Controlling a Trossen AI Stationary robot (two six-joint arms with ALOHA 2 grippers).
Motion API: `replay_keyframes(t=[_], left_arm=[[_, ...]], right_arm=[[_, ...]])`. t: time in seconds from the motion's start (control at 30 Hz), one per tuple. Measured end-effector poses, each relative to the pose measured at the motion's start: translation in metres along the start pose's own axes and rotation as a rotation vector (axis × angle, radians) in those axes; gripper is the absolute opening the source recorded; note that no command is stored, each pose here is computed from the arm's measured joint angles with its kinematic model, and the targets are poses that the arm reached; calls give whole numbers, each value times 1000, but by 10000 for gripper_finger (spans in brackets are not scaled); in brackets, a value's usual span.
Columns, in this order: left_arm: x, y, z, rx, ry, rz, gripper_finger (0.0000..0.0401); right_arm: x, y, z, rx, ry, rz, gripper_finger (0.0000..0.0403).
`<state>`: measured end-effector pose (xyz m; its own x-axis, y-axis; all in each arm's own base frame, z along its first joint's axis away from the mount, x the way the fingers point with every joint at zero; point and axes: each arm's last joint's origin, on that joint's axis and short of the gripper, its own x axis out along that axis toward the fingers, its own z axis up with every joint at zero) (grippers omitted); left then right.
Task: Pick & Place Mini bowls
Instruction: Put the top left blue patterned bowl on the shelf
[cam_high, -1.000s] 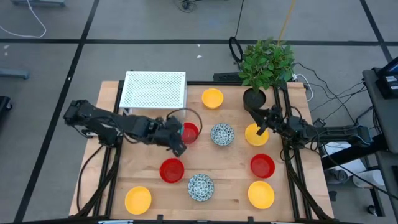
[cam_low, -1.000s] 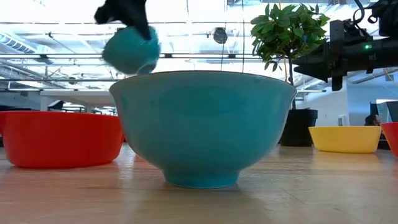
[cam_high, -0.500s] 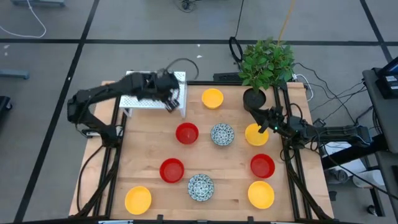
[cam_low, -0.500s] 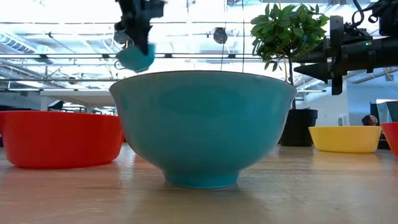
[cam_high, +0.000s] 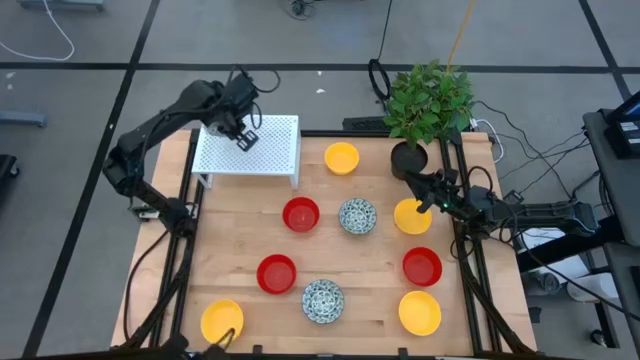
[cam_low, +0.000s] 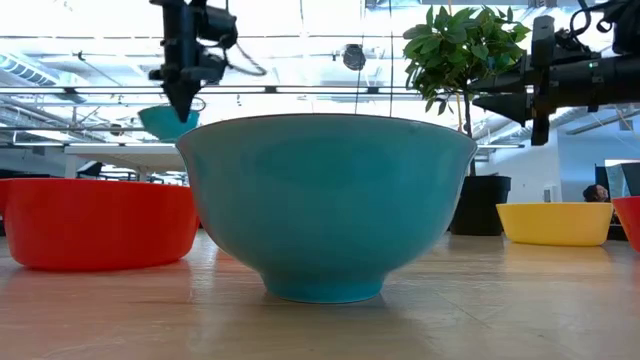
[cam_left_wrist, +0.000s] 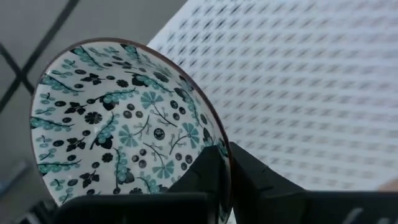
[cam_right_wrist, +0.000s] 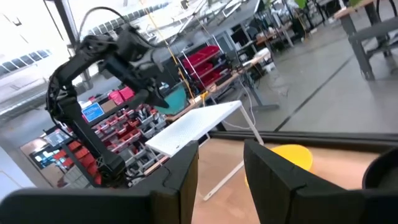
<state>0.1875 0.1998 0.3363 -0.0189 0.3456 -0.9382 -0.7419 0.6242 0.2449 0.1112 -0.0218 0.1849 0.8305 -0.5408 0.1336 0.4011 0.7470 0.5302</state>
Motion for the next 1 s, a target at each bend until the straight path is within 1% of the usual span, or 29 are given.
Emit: replay_keyframes(t=[0.1,0.27,0.33,0.4,0.53,0.67,0.83,0.9,1.0], left_arm=[[13,6,-5,-5,52,7,31],[29,13,-11,-20,110,10,10],[33,15,-13,-31,126,13,11],[37,17,-14,-37,135,21,22],[40,16,-12,-32,106,23,45],[40,17,-7,-58,53,26,45],[40,17,-4,-112,28,34,45],[40,17,-5,-126,29,33,57],[40,17,-5,-130,28,28,88]], right_arm=[[0,0,0,-8,-5,3,116],[0,0,0,-10,-5,2,116],[0,0,0,-10,-4,2,116],[0,0,0,-10,-4,2,116],[0,0,0,-10,-5,2,116],[0,0,0,2,-4,2,116],[0,0,0,25,-1,1,116],[0,0,0,25,-1,1,116],[0,0,0,25,-1,1,116]])
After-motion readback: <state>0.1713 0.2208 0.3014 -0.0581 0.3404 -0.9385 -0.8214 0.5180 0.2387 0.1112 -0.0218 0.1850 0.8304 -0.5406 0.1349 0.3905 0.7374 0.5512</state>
